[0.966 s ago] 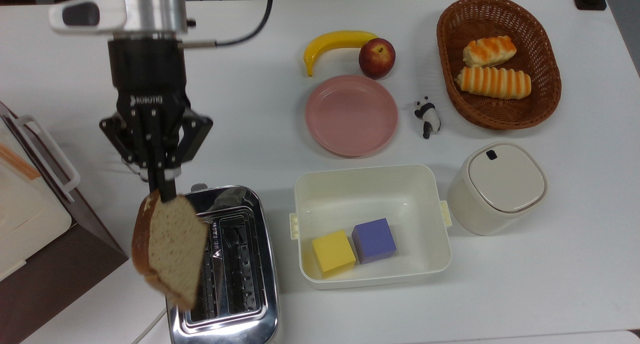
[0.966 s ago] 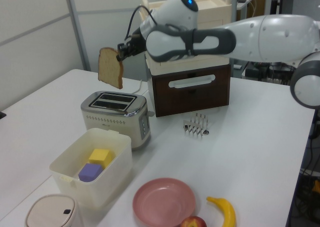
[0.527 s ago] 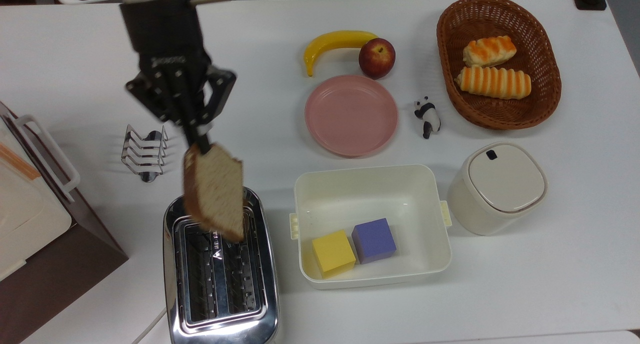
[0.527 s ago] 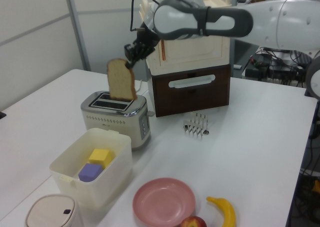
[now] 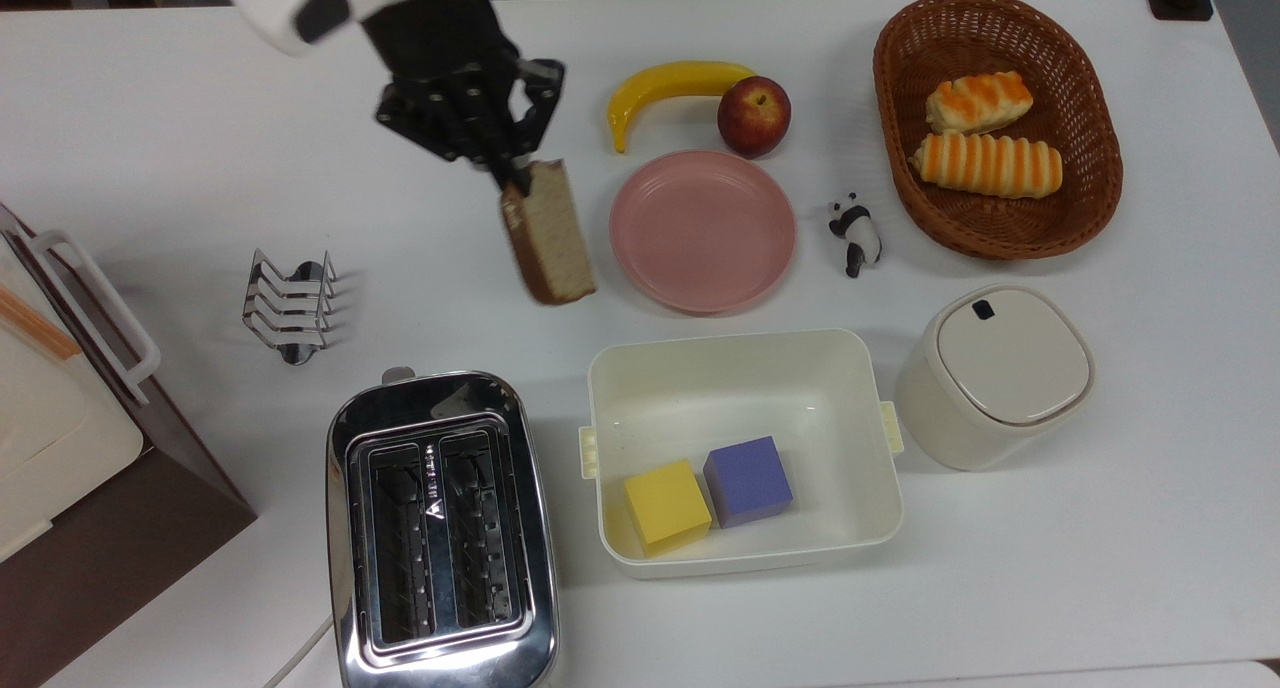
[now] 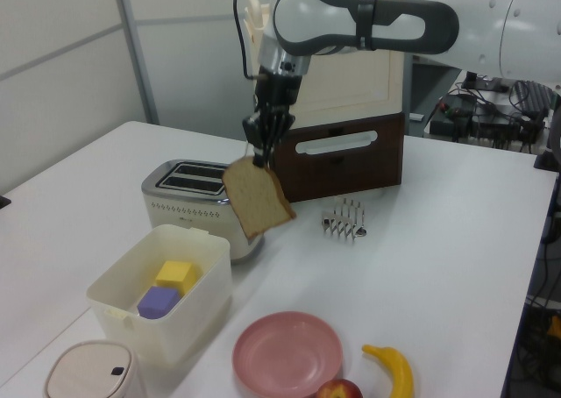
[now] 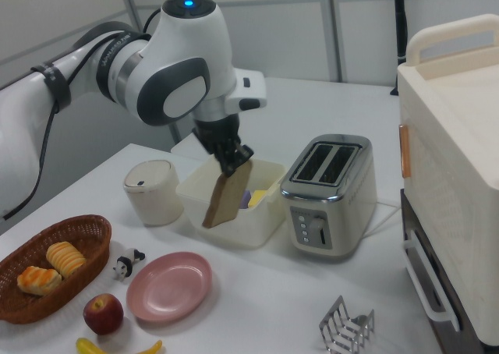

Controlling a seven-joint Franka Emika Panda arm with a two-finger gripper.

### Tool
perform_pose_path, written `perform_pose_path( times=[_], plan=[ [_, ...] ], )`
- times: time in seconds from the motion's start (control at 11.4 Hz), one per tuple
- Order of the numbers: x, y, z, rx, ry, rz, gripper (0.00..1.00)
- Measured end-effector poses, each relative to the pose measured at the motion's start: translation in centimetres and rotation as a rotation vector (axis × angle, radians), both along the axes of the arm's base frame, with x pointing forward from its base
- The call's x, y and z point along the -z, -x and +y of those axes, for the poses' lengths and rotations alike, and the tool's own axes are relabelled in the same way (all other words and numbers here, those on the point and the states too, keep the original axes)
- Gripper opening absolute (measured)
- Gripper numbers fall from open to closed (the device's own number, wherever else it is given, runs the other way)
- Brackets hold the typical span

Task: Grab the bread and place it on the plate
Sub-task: 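Carry the hanging bread slice over to the pink plate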

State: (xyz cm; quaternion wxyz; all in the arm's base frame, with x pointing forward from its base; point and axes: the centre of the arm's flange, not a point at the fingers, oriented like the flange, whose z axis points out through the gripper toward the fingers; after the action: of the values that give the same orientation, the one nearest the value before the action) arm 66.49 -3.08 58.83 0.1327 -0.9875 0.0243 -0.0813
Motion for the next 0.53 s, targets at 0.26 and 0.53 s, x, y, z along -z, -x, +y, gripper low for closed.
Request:
perform_pose_path(
  times=[0.26, 0.53],
  plan=[
    [1.9, 1.4, 3.4, -0.145, -0.005, 0.131, 0.07],
    [4.1, 2.5, 7.2, -0.264, -0.009, 0.235, 0.07]
  ],
)
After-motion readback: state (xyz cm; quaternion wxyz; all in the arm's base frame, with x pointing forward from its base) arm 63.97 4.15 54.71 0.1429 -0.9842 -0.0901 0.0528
